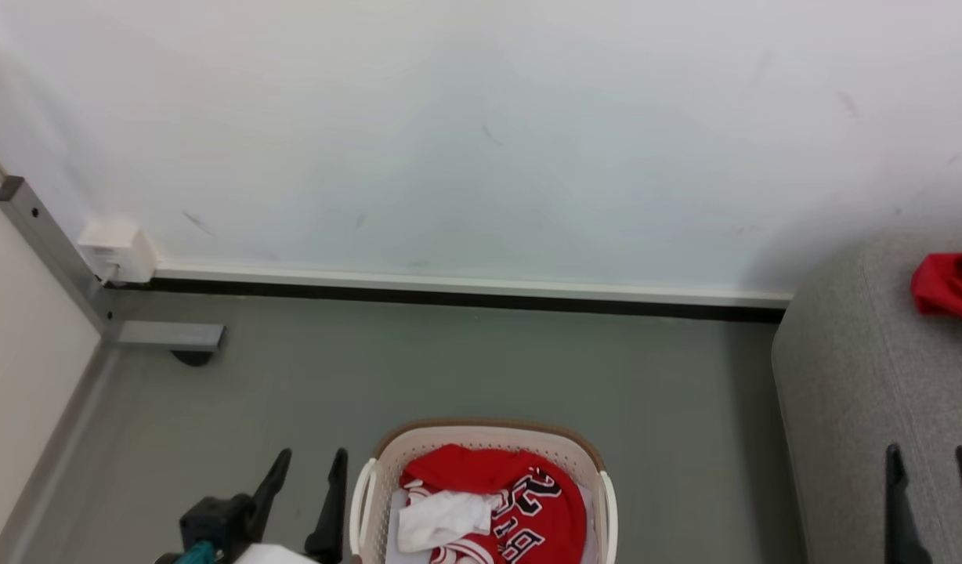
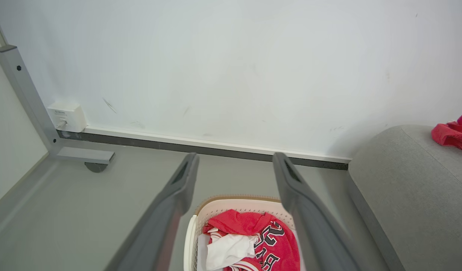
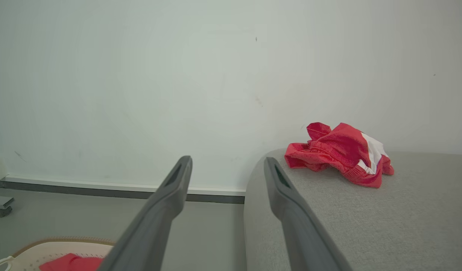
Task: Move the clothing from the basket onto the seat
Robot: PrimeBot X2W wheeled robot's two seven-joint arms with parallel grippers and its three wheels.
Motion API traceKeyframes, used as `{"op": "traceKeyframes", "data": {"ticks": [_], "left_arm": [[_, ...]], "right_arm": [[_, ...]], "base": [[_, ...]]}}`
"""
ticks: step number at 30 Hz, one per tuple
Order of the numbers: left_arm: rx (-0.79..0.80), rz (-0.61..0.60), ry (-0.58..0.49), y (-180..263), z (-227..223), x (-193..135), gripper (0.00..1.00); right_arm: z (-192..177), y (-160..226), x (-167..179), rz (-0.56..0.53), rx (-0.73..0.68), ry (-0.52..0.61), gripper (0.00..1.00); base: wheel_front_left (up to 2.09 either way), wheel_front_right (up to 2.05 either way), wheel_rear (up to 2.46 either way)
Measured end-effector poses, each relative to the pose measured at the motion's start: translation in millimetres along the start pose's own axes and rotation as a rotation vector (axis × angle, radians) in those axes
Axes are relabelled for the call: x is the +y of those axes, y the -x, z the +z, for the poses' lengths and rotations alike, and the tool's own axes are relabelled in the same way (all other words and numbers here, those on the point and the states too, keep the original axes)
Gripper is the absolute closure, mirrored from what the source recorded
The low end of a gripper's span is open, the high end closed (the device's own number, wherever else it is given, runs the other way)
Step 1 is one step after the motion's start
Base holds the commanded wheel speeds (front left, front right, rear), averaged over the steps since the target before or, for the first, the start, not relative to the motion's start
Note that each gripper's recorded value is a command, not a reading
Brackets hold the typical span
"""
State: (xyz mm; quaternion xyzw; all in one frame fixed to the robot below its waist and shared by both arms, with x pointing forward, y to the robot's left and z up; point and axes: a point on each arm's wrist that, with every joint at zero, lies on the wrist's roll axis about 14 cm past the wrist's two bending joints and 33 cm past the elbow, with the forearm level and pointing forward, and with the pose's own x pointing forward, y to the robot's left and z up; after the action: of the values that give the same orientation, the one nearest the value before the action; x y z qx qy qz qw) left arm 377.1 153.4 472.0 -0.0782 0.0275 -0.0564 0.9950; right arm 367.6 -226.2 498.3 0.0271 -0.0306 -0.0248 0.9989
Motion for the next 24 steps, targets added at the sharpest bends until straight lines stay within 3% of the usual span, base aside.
{"op": "traceKeyframes", "data": {"ticks": [9, 24], "left_arm": [[-0.030, 0.061, 0.002, 24, 4, 13, 0.00], [-0.026, 0.036, -0.001, 27, 1, 9, 0.00]], "right_arm": [[-10, 20, 38, 0.087, 0.031, -0.082, 0.00], [-17, 28, 44, 0.096, 0.052, -0.114, 0.00]], "base": [[0.00, 0.00, 0.00], [0.00, 0.00, 0.00]]}}
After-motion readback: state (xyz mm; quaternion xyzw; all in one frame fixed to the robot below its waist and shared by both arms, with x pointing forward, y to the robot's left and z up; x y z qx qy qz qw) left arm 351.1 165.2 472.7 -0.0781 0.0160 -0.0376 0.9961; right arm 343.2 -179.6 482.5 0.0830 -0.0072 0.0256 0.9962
